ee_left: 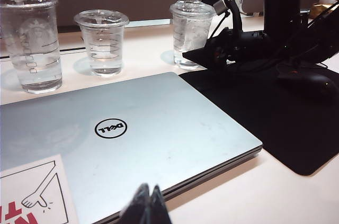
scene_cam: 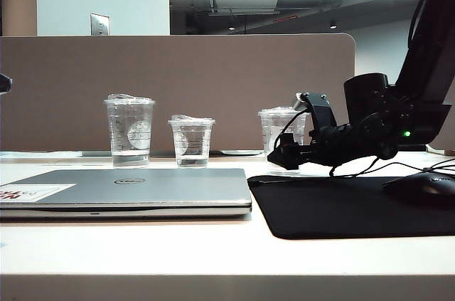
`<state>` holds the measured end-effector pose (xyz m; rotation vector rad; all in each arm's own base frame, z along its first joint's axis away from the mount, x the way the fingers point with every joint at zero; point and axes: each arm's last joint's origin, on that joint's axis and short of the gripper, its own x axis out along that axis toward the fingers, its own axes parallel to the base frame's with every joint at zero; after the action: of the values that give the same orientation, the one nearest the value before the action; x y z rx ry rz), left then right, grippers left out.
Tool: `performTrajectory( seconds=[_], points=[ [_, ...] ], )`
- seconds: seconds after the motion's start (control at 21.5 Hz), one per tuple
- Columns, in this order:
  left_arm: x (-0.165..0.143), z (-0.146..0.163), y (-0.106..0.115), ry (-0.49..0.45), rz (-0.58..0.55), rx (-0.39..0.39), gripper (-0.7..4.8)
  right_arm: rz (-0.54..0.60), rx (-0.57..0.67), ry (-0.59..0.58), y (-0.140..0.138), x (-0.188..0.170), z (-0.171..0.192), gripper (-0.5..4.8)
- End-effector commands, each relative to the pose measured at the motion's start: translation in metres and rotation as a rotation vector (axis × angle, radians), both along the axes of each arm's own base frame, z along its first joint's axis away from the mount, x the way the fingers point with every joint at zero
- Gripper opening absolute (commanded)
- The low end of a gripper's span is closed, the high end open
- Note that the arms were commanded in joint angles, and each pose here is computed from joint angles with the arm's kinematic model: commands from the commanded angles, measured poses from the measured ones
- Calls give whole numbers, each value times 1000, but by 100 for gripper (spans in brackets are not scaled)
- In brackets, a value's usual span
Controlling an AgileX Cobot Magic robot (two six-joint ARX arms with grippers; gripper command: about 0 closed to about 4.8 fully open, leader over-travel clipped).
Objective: Pick up the coffee cup on the right and place it on the right side of the laptop.
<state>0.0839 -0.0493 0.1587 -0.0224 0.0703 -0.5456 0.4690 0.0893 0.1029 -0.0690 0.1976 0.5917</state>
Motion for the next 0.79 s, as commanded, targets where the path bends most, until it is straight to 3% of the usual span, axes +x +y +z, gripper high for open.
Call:
performTrajectory(
  seconds=[0.05,0.56,0.65,0.79],
  points=[
    [0,2,0,-14,1,-6,-5,7,5,-46,4,4,7,479],
    [0,2,0,-14,1,-5,-5,9,7,-54,5,7,5,479],
    [0,2,0,-14,1,-6,-5,9,8,-58,5,7,6,426],
    [0,2,0,-14,1,-5,-5,11,11,-75,5,8,7,416]
  ],
)
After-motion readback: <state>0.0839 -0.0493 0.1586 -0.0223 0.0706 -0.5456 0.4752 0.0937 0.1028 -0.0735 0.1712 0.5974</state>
